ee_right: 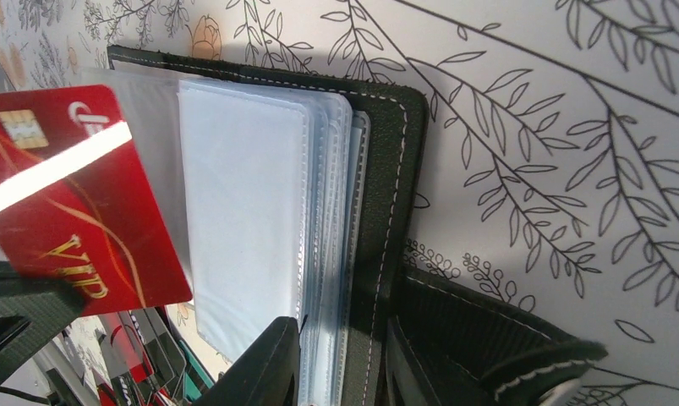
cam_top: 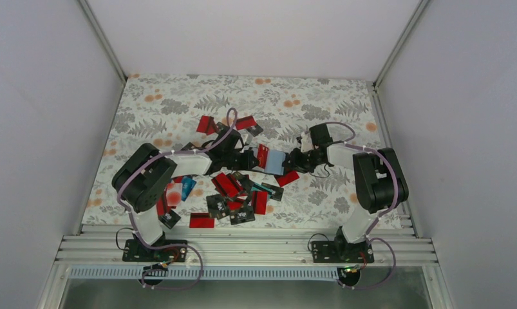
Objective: Put the credit cards into the card holder
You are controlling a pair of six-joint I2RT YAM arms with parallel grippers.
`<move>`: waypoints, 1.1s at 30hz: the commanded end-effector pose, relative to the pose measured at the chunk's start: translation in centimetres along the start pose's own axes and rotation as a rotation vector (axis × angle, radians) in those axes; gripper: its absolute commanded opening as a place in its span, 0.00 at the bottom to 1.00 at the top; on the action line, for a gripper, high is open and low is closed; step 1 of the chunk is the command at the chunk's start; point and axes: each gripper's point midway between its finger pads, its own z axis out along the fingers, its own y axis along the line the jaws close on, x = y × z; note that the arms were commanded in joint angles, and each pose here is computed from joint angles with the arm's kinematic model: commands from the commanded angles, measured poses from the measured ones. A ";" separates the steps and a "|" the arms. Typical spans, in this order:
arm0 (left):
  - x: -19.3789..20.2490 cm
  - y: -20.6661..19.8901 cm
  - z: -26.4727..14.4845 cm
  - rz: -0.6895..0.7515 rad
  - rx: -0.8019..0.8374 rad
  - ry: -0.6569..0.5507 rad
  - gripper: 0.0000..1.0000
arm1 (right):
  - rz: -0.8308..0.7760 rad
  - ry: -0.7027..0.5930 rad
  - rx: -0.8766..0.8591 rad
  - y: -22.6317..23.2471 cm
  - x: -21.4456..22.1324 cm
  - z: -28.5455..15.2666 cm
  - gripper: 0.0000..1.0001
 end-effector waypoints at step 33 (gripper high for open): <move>0.8 0.5 1.9 -0.171 0.022 0.046 0.02 | -0.006 0.010 0.015 -1.0 0.5 0.6 0.29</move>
